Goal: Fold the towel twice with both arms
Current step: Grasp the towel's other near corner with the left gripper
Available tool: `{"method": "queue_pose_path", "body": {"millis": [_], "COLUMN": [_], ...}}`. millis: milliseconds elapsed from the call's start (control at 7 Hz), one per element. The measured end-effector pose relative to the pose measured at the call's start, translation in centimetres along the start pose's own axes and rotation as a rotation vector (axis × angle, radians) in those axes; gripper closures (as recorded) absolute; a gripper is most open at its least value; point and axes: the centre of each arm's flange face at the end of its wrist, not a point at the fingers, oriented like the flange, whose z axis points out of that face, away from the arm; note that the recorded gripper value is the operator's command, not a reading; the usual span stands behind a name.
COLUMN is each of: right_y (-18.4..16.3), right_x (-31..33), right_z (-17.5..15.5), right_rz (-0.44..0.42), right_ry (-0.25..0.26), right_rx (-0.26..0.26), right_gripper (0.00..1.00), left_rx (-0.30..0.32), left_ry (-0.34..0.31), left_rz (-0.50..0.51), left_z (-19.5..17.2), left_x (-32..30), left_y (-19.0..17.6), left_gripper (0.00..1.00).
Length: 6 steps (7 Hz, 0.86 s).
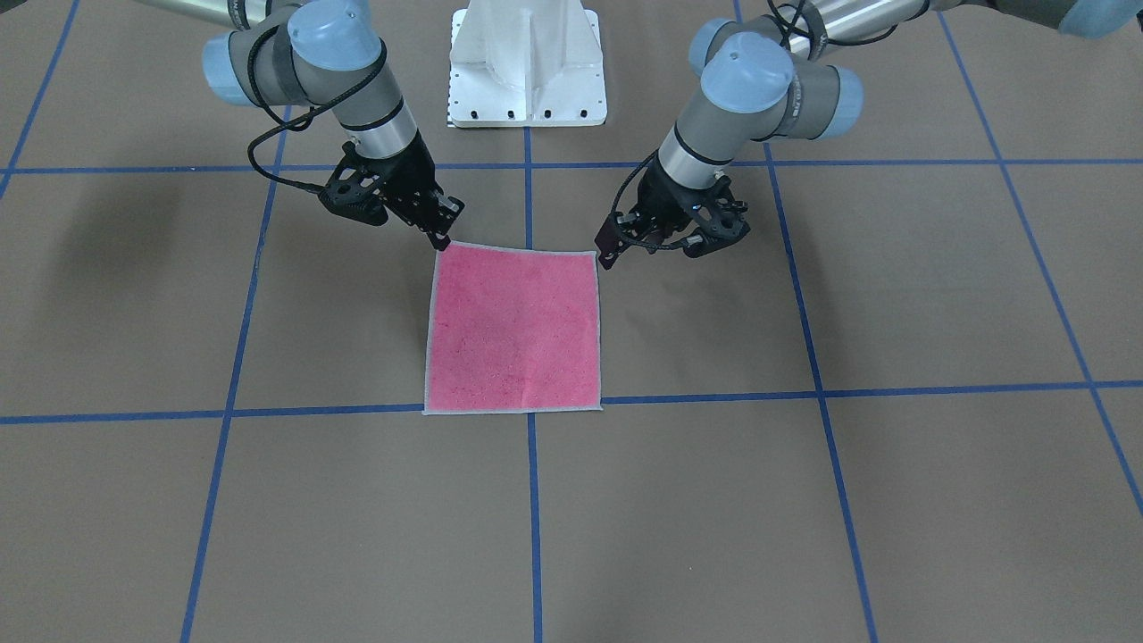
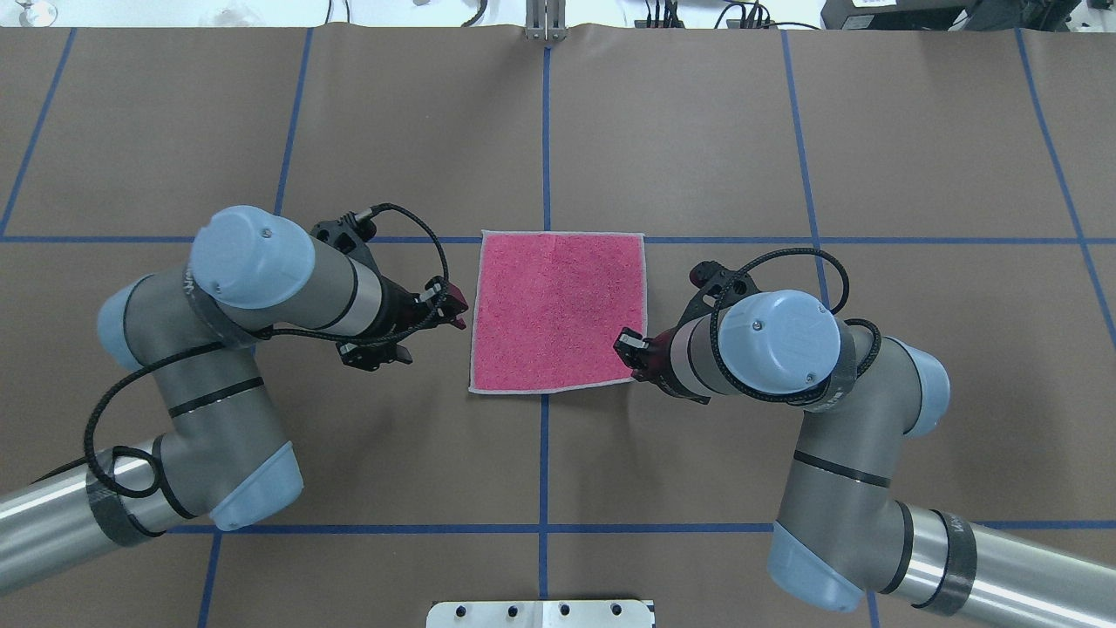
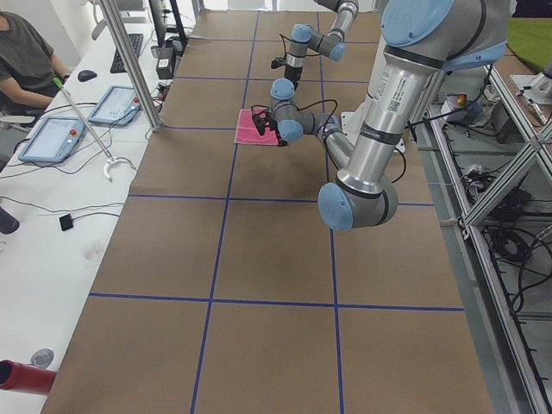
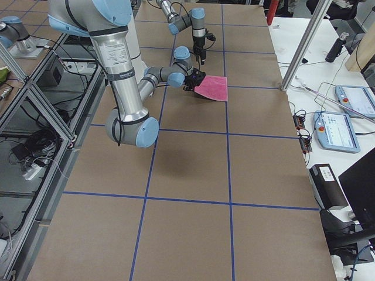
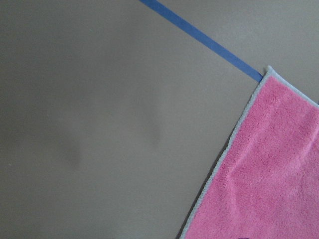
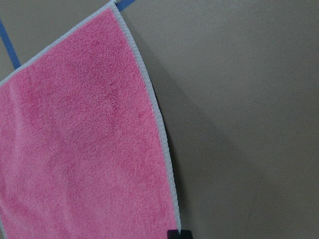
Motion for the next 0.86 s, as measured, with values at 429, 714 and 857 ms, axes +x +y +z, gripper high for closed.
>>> {"method": "queue_pose_path", "body": {"millis": [429, 714, 857], "right_y": [0.0, 0.0, 0.0], "right_x": [0.1, 0.1, 0.1], "right_z": [0.0, 0.1, 0.1], "right_rz": [0.000, -0.001, -0.001], "right_ry": [0.001, 0.002, 0.002], "right_rx": [0.000, 0.001, 0.001], "right_gripper": [1.00, 1.00, 1.00], "left_rx": [-0.014, -0.022, -0.024], "left_ry": [-0.019, -0.024, -0.028], "left_rz": [0.004, 0.009, 0.010], "left_z": [2.6, 3.1, 3.4], "left_x": [0.2, 0.3, 0.3], "left_y": [2.5, 3.2, 3.4], "left_gripper": [0.31, 0.33, 0.33]}}
